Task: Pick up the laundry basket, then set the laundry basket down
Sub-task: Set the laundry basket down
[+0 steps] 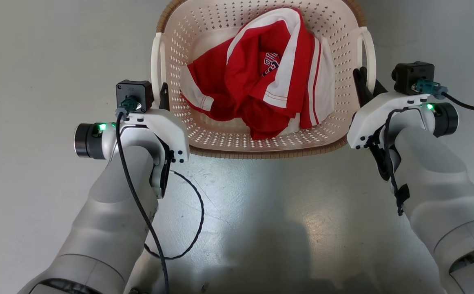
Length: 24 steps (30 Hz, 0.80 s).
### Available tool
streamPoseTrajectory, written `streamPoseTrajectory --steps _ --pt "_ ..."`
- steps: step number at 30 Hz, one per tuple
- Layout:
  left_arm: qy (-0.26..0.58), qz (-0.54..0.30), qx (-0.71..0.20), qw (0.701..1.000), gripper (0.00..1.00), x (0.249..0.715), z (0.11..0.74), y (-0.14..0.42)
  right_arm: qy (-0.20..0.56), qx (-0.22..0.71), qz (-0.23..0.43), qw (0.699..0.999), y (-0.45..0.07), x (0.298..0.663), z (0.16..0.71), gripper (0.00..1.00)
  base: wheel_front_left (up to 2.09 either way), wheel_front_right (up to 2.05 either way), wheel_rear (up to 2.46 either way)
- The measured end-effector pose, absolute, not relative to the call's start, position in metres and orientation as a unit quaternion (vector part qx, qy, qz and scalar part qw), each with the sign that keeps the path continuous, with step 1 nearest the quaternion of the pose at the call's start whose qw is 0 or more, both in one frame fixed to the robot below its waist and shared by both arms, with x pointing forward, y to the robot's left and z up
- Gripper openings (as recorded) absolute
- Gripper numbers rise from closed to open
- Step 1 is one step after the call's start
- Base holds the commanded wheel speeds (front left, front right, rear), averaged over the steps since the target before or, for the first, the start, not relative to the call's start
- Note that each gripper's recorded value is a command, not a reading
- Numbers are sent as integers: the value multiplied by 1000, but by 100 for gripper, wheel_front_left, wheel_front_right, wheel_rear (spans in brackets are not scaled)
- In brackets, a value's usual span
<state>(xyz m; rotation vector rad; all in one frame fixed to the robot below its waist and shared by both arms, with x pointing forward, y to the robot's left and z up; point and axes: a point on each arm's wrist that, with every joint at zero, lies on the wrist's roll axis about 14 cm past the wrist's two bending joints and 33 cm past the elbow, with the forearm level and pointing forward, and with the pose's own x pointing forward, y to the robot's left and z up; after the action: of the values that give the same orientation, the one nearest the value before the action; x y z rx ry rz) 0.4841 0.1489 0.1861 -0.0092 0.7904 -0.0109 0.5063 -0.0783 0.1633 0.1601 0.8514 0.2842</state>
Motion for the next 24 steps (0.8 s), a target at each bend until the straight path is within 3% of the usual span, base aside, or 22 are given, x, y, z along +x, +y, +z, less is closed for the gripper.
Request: streamPoseTrajectory --steps 7,8,9,10,12,13,14,15,16,24 --pt "390 -1 -5 921 0 482 181 150 410 74 136 899 -80 508 160 0 0 0 0" --pt "390 -1 -6 921 0 482 181 150 408 75 136 900 -80 509 160 12 0 0 0" --pt "391 0 -6 921 0 482 181 150 406 75 135 901 -80 510 161 12 0 0 0" --pt "390 0 -6 921 0 482 181 151 404 74 136 902 -80 511 162 29 0 0 0" --pt "389 1 -5 921 33 482 182 151 402 71 137 902 -81 511 163 55 0 0 0" --pt "390 1 -3 921 45 482 182 152 401 70 137 903 -81 512 164 89 0 0 0" --pt "389 1 -2 921 73 482 182 153 397 71 137 905 -81 514 165 100 0 0 0" --pt "389 3 -3 921 96 482 183 153 394 71 137 906 -80 516 167 100 0 0 0" --pt "388 4 -3 922 100 482 184 154 391 73 136 908 -80 518 169 100 0 0 0" --pt "378 11 -10 926 100 487 193 155 379 70 138 912 -80 522 179 100 0 0 0"
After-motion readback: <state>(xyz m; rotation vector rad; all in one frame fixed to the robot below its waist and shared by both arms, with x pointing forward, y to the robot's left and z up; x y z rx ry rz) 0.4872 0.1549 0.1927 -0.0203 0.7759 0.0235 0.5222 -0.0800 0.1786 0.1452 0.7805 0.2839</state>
